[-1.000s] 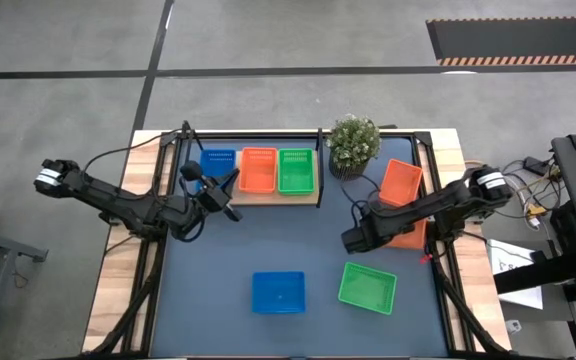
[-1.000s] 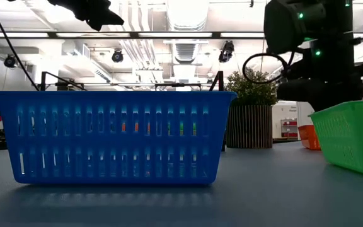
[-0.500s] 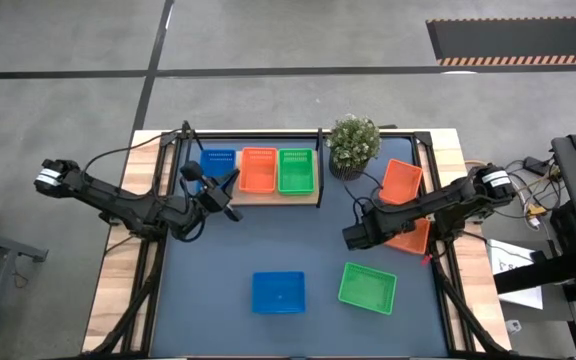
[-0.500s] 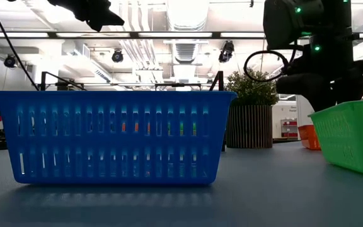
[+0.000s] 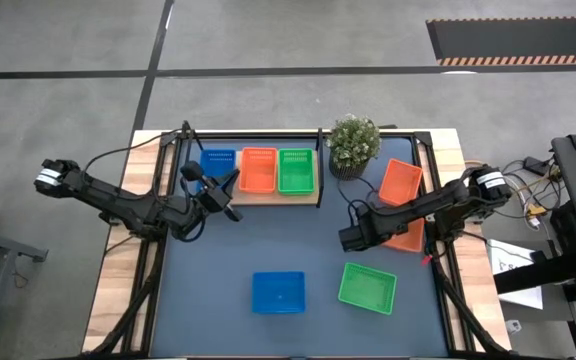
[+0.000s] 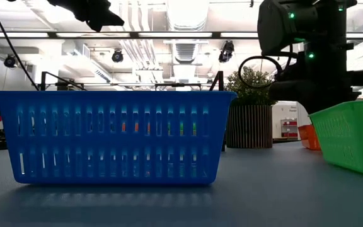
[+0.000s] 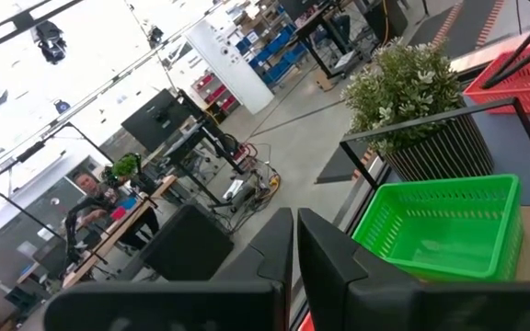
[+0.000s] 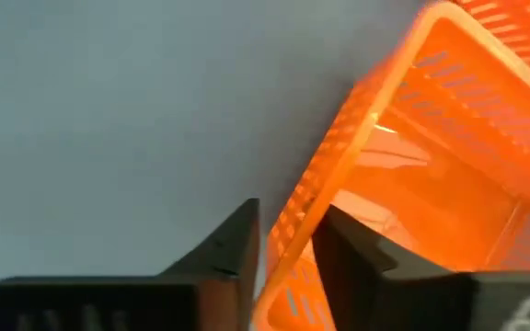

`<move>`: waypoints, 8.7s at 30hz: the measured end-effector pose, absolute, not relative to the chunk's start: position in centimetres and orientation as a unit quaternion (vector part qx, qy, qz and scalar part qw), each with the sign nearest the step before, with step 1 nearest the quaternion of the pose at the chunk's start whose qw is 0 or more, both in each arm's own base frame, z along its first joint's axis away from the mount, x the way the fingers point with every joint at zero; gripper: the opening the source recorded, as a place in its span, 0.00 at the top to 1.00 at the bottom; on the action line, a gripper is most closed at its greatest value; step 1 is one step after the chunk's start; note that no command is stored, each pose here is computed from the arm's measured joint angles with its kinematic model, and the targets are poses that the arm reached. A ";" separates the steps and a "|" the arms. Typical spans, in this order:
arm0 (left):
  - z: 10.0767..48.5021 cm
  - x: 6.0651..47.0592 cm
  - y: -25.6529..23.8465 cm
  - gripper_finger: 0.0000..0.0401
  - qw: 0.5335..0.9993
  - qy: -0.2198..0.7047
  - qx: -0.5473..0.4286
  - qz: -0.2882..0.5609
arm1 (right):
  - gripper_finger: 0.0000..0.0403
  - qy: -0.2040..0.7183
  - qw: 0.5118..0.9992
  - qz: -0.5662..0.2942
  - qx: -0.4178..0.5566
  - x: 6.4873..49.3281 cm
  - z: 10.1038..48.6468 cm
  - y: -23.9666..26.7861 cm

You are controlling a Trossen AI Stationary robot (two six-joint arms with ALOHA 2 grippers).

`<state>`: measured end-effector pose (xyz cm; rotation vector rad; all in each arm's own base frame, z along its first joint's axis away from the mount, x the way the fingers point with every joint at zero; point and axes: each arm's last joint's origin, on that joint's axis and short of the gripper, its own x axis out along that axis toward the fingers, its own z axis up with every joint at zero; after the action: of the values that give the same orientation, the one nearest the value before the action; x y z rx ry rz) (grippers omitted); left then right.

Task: Stack baskets on shelf by color
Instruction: Stack the bottom orange bin on top of the orange bin on the shelf, then stack the blue bin on top of the blue bin on the shelf

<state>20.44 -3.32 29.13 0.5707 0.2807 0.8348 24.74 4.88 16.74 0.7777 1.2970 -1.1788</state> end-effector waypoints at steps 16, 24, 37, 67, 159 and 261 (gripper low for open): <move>29.1 20.5 -3.3 0.99 0.865 0.135 0.274 0.398 | 0.98 0.647 0.682 -0.224 0.257 28.0 22.5 7.1; 29.1 20.5 -3.3 0.99 0.865 0.135 0.274 0.398 | 0.98 0.598 0.793 -0.021 0.118 29.6 27.5 11.2; 29.3 20.2 -3.4 0.99 0.871 0.124 0.259 0.397 | 0.98 0.367 0.928 -0.009 -0.056 31.8 31.0 15.0; 28.5 13.9 -2.4 0.99 0.899 0.056 0.208 0.381 | 0.98 0.403 0.895 -0.128 -0.141 45.6 28.8 -2.9; 23.4 23.9 -8.9 0.99 0.998 0.035 0.045 0.029 | 0.98 0.117 0.974 -0.003 -0.192 26.6 21.9 8.4; 32.0 21.6 -5.9 1.00 0.898 0.348 0.254 0.089 | 0.98 0.184 0.964 0.003 -0.190 25.3 21.8 7.9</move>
<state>21.61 -5.87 32.01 0.5269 0.7202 0.1850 25.28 7.92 21.78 -0.3838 0.3731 0.0064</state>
